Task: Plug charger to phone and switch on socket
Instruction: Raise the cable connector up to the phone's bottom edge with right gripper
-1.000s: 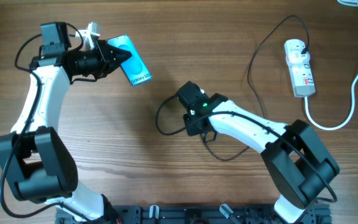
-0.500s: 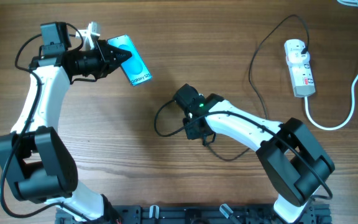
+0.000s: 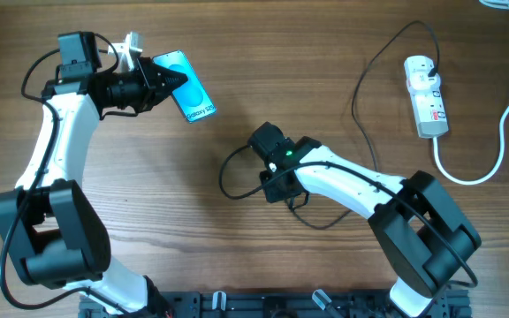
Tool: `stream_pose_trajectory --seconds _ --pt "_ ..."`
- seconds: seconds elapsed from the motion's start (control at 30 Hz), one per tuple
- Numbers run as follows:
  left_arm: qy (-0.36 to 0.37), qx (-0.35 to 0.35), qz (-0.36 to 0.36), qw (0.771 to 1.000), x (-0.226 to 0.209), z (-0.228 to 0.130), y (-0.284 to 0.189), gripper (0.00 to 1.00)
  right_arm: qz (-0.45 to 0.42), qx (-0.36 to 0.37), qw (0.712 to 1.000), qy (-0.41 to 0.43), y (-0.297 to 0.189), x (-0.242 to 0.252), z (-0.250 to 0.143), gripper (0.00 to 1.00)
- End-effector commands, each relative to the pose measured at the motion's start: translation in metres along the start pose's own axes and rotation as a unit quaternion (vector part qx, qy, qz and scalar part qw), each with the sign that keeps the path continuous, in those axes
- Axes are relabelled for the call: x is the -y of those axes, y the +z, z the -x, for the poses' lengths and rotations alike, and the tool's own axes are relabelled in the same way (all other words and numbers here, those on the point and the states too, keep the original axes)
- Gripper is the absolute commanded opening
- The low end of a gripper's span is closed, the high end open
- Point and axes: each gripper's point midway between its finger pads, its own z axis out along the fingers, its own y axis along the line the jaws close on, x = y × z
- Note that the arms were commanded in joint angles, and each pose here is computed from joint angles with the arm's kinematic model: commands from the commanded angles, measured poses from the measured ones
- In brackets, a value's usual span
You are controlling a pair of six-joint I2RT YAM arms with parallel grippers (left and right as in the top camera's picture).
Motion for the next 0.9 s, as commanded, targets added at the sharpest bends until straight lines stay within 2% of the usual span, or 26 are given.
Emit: stream_pose_trajectory --seconds 0.0,0.1,0.17,0.23,0.3,0.33,0.47,0.53,0.73,0.87 --pt "0.007 -0.006 -0.019 1.000 0.006 -0.002 -0.001 0.04 -0.017 -0.057 0.998 -0.009 0.031 0.010 -0.032 0.04" --pt "0.033 -0.014 -0.054 0.998 0.019 -0.003 -0.002 0.04 0.024 -0.044 0.999 -0.004 0.014 -0.001 -0.019 0.04" --pt "0.074 -0.027 -0.119 0.990 0.043 -0.006 -0.006 0.04 0.087 -0.015 0.996 0.000 -0.013 -0.013 -0.004 0.04" --pt "0.106 -0.036 -0.171 0.979 0.062 -0.008 -0.012 0.04 0.196 0.027 0.980 -0.021 -0.055 -0.033 0.013 0.04" --pt "0.136 -0.047 -0.216 0.966 0.078 -0.011 -0.019 0.04 0.341 0.076 0.933 -0.084 -0.111 -0.062 0.021 0.04" --pt "0.147 -0.052 -0.233 0.960 0.083 -0.013 -0.022 0.04 0.410 0.099 0.900 -0.112 -0.144 -0.074 0.022 0.04" --pt "0.159 -0.060 -0.255 0.952 0.090 -0.017 -0.026 0.04 0.507 0.110 0.842 -0.150 -0.186 -0.092 0.014 0.05" --pt "0.169 -0.067 -0.272 0.945 0.095 -0.019 -0.030 0.04 0.562 0.114 0.801 -0.174 -0.202 -0.101 0.007 0.04" --pt "0.176 -0.069 -0.279 0.942 0.099 -0.020 -0.032 0.04 0.587 0.152 0.781 -0.146 -0.209 -0.107 0.029 0.04" --pt "0.165 -0.077 -0.279 0.943 0.101 -0.023 -0.029 0.04 0.561 0.187 0.797 -0.120 -0.204 -0.105 0.050 0.04"
